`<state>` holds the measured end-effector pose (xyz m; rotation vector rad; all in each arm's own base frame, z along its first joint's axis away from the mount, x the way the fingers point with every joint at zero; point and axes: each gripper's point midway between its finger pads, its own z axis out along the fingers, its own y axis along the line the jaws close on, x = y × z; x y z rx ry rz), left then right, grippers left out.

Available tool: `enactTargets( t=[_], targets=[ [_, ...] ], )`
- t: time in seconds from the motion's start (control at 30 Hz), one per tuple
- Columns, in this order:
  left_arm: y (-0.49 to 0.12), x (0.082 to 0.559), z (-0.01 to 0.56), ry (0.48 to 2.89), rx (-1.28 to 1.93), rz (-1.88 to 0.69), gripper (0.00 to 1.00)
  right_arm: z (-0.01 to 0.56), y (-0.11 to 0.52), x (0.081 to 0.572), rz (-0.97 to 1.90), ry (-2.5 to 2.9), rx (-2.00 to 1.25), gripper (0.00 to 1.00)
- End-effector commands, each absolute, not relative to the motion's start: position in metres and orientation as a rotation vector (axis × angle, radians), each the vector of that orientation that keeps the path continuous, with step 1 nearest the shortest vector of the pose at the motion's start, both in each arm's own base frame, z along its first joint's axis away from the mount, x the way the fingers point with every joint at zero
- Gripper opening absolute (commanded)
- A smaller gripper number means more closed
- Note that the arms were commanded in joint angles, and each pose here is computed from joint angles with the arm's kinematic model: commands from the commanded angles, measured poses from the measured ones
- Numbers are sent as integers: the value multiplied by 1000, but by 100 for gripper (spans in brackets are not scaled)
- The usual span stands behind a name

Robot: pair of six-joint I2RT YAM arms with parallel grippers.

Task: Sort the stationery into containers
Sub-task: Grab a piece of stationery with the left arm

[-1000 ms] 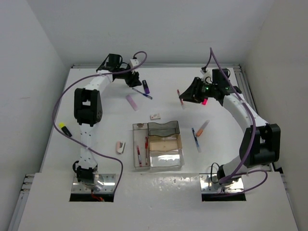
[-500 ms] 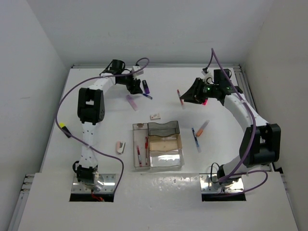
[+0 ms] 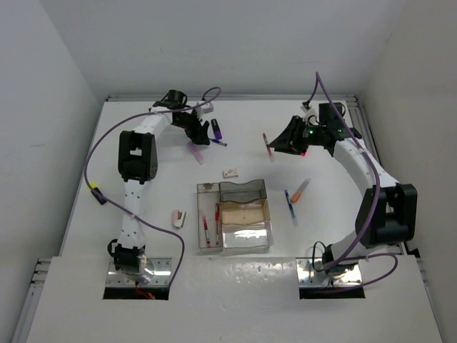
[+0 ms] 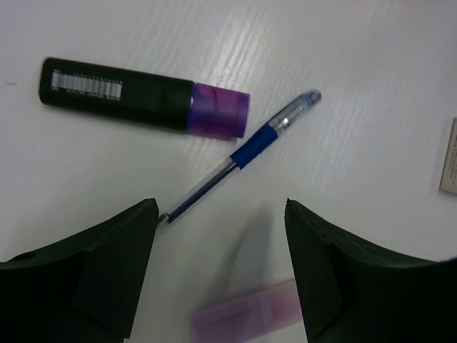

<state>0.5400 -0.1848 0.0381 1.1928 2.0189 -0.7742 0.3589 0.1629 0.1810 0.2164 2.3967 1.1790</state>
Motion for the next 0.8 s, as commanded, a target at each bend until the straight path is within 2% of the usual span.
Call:
enactTargets(
  t=[0.0, 0.27, 0.6, 0.77],
  targets=[
    [-175, 517, 28, 2116, 1226, -817, 78, 194, 163, 362, 1192, 2354, 188, 34],
    [-170, 474, 20, 2133, 1364, -791, 65, 197, 163, 360, 1191, 2348, 178, 34],
    [-180, 501, 24, 2152, 1357, -356, 51, 197, 162, 357, 1187, 2350, 173, 34],
    [-196, 498, 16, 2144, 1403, -255, 46, 196, 161, 353, 1180, 2351, 166, 33]
  ],
)
